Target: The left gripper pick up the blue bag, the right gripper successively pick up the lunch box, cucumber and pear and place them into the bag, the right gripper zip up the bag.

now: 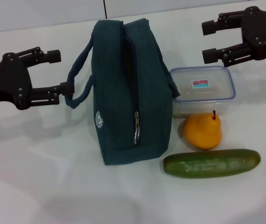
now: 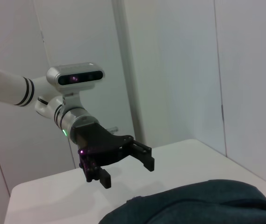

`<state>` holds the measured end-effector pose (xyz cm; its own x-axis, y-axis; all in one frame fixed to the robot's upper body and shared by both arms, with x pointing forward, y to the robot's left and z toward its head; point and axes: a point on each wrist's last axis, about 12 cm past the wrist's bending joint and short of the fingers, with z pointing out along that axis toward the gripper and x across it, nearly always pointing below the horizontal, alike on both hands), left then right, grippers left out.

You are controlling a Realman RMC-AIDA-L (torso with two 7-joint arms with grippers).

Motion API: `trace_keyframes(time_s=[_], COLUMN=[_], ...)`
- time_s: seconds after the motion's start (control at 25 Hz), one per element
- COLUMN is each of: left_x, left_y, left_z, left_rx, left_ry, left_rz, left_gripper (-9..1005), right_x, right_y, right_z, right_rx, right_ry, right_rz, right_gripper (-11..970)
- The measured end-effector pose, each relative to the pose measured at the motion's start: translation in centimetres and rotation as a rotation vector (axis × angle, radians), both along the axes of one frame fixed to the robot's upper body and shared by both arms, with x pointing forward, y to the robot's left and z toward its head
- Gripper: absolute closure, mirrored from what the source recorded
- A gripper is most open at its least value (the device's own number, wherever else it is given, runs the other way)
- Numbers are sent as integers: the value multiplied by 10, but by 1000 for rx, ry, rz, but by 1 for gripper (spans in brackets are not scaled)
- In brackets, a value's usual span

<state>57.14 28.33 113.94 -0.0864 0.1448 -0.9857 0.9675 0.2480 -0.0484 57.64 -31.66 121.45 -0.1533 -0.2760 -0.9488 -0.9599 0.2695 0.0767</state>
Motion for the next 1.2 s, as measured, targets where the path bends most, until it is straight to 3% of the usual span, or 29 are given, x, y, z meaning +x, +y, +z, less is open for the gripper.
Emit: trace_keyframes(time_s=[0.6,1.0,1.2], left_x=[1,25,28], left_y=[-2,-21,-30], left_z=[1,33,39], left_rx=[-8,-11,-9], left_ry=[11,335,448], left_rz=[1,63,84], left_gripper=[127,128,129], right_x=[1,0,0], right_y=[-1,-1,-1], right_z=[-1,-2,-2], right_rx=[1,0,0], right_ry=[-5,-3,-2], right_rz=[-9,-12,-9], right_gripper=[152,151,151])
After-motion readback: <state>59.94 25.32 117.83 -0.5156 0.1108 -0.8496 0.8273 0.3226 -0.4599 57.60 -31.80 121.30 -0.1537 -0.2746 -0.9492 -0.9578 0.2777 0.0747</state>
